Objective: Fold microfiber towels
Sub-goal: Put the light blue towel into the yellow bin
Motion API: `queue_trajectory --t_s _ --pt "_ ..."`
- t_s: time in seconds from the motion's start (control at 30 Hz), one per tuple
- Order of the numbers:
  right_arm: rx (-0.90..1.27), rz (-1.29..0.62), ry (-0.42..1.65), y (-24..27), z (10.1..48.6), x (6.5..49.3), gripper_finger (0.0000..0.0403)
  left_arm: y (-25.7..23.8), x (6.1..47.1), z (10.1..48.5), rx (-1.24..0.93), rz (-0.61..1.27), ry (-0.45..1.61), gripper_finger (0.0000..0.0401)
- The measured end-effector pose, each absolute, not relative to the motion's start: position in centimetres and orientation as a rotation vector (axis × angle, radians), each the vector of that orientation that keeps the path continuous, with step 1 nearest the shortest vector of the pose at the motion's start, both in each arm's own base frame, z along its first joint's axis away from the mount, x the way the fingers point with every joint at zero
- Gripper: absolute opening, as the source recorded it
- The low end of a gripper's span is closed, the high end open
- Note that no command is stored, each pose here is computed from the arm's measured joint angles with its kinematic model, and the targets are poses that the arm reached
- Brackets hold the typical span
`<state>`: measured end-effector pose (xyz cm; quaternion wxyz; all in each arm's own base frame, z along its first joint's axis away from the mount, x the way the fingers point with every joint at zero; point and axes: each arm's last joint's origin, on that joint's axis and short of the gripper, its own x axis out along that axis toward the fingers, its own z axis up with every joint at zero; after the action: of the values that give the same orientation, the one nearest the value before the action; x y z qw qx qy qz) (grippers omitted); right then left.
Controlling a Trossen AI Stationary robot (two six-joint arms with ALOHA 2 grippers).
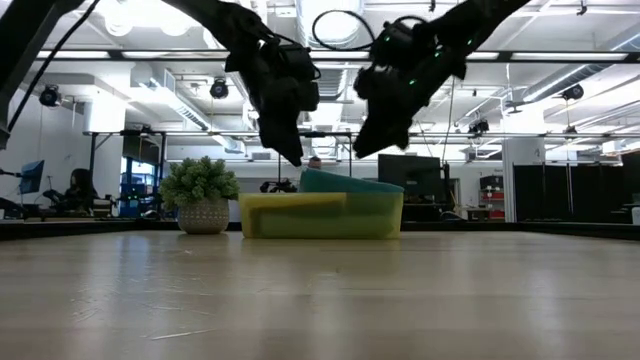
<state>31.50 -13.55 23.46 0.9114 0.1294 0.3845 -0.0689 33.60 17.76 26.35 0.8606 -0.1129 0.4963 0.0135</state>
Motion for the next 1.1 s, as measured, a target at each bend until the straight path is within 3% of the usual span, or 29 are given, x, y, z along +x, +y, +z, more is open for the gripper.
queue_trajectory --t_s 0.17,0.23,0.53,0.77,1.1 --pt "0.330 -0.119 0.709 -14.4 21.3 33.7 0.0039 17.8 32.7 27.3 -0.234 0.115 1.047 0.0161" --pt "0.339 -0.119 0.712 -14.6 20.5 34.2 0.0018 17.7 32.1 27.8 -0.221 0.139 1.044 0.0150" --pt "0.362 -0.048 0.772 -14.3 17.9 36.5 0.0009 17.3 30.8 29.3 -0.219 0.184 1.015 0.0091" --pt "0.374 -0.033 0.836 -14.0 16.4 38.0 0.0009 17.2 30.7 28.6 -0.232 0.184 1.033 0.0069" --pt "0.349 -0.070 0.877 -13.2 19.4 36.8 0.0008 17.1 30.4 27.6 -0.260 0.187 1.063 0.0067"
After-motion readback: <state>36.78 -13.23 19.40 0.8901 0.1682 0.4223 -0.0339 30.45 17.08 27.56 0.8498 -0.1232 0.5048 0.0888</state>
